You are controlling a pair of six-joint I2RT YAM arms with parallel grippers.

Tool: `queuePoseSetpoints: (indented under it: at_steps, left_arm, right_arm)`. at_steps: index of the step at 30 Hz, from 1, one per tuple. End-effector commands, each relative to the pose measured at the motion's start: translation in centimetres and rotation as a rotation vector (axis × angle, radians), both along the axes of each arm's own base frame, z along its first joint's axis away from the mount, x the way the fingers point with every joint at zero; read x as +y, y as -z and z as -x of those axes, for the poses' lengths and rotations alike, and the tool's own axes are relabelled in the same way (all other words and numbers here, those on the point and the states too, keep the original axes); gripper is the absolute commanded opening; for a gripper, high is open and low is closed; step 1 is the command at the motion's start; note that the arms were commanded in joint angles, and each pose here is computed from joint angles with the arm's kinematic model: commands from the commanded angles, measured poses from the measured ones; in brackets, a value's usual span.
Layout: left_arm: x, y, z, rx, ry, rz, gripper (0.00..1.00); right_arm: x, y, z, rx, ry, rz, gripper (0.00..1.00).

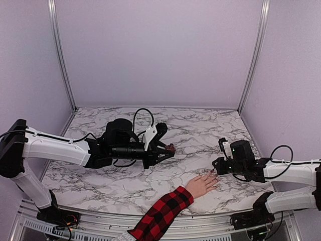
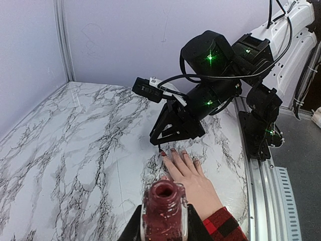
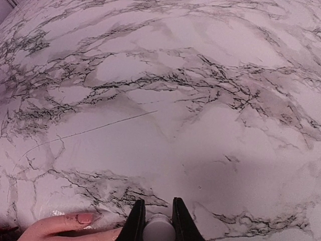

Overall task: Paint the nails
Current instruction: Paint the hand on the nail.

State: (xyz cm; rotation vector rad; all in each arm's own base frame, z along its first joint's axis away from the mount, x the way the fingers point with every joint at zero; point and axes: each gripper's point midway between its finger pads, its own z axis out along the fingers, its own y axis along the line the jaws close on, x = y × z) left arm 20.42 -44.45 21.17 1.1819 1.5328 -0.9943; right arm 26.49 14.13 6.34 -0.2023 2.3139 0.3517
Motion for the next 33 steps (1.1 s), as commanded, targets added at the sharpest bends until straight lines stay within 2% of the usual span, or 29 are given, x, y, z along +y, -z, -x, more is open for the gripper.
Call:
queuePoseSetpoints:
  at_steps: [1, 33]
  left_arm:
    - [-0.55, -1.77, -0.49, -0.029, 0.006, 0.049, 0.0]
    - [-0.38, -1.57, -0.44, -0.029, 0.004, 0.045, 0.0]
  right_arm:
    - [0.29, -1.36, -1.04, -0.025, 0.018, -0.019, 0.0]
    - [-0.57, -0.69, -1.07, 0.002, 0.07, 0.005, 0.0]
